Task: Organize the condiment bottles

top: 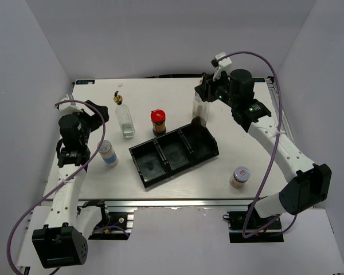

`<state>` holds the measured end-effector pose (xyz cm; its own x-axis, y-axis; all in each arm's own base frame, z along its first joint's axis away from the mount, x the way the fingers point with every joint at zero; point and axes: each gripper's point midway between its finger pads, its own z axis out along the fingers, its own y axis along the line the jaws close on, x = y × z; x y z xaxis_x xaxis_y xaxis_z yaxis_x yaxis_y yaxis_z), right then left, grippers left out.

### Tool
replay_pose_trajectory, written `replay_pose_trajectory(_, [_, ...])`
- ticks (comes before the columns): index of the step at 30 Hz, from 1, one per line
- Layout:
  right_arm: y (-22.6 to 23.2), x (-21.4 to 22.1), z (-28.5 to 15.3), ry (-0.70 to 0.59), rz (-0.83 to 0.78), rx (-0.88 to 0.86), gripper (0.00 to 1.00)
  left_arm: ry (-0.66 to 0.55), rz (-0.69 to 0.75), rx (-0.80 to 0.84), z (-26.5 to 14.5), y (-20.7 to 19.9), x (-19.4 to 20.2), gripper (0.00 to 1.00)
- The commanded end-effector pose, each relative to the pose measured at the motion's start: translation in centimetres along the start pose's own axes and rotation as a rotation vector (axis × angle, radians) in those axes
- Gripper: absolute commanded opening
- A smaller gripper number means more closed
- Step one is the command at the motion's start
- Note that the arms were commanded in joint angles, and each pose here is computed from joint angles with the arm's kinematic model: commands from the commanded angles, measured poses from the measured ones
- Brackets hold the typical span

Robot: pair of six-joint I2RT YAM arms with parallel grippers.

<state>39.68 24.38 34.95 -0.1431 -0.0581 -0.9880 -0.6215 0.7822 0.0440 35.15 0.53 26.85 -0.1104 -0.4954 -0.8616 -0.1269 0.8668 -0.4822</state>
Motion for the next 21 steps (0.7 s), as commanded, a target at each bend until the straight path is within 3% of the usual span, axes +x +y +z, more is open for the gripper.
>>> replay_pose_trajectory(1, [0.0,-4.0,-0.8,-0.15,-0.001,0.002,0.0,0.0,0.023,0.051,0.1,-0.6,0.1,0.98])
replay_pose_trajectory(9, [0.3,-1.2,-0.7,-0.158,-0.043,-0.026,0.0,-0.006,0.025,0.176,0.3,-2.8,0.1,0.98])
replay_pose_trajectory(21, [0.4,2.2,0.8,-0.137,-0.01,-0.045,0.0,-0.009,-0.005,0.196,0.5,-3.0,0.4,0.98])
